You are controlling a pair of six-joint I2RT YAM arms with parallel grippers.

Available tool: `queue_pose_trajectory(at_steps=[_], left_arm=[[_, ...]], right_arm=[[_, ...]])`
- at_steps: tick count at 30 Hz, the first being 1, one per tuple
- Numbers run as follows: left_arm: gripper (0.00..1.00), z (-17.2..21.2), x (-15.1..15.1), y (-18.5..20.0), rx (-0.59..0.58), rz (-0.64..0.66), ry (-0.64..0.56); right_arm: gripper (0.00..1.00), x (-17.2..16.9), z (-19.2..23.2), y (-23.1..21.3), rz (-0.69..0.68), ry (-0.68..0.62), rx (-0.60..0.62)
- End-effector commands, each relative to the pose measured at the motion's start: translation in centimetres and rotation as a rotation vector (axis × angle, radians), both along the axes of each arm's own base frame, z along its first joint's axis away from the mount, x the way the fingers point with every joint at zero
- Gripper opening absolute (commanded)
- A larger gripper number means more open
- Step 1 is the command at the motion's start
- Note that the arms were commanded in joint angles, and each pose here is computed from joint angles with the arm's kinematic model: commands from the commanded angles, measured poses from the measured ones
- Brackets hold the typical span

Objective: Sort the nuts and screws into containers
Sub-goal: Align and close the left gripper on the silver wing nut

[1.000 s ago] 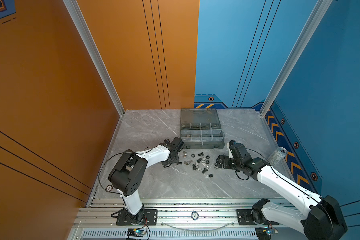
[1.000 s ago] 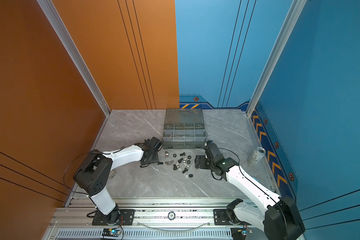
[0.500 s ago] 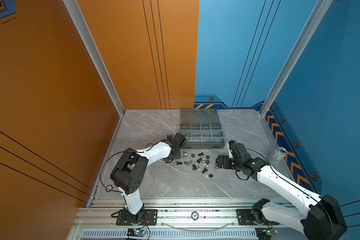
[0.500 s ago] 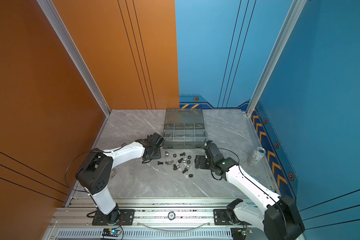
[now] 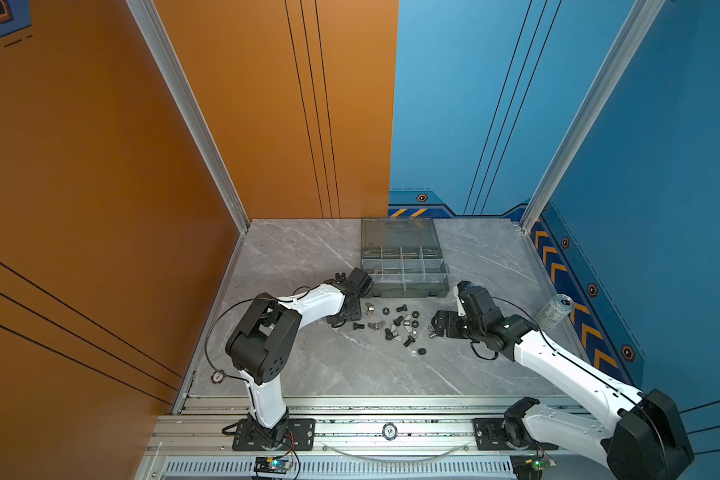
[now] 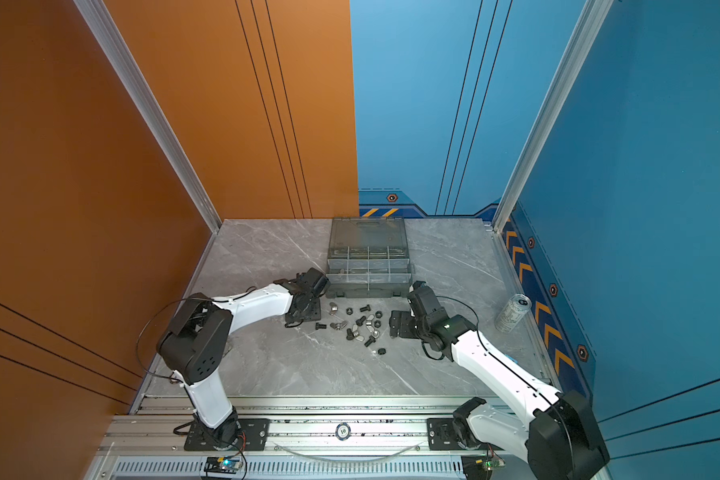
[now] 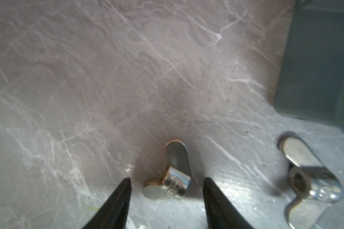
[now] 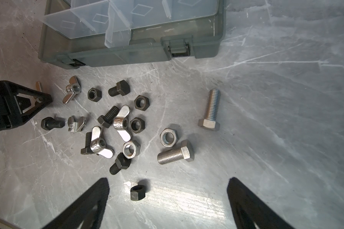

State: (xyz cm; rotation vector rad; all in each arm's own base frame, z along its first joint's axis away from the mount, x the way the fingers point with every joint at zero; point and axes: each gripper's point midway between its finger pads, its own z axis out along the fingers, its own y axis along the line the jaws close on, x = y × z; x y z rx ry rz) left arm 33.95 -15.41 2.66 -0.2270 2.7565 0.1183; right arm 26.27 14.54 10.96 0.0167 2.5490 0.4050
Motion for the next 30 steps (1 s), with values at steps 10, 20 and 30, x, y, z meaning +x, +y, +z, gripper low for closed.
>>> queue_pose_trajectory(at_steps=[10,20,30], left_arm=[[0.53,-1.3,-0.3,0.9,0.056,-0.051,0.053],[0.50,-2.1,-0.1,0.6,0.051,-0.068,0.070],[0.40,-2.4,-0.3,0.5,0.047,-0.074,0.080]], right_arm=[[0.95,-0.2,-0.8,0.1,0.003,0.027,-0.004],[0.95,-0.2,-0.9,0.1,0.002,0.031,-0.008],[0.95,-0.3,-1.0,0.1,0.003,0.034,-0.011]])
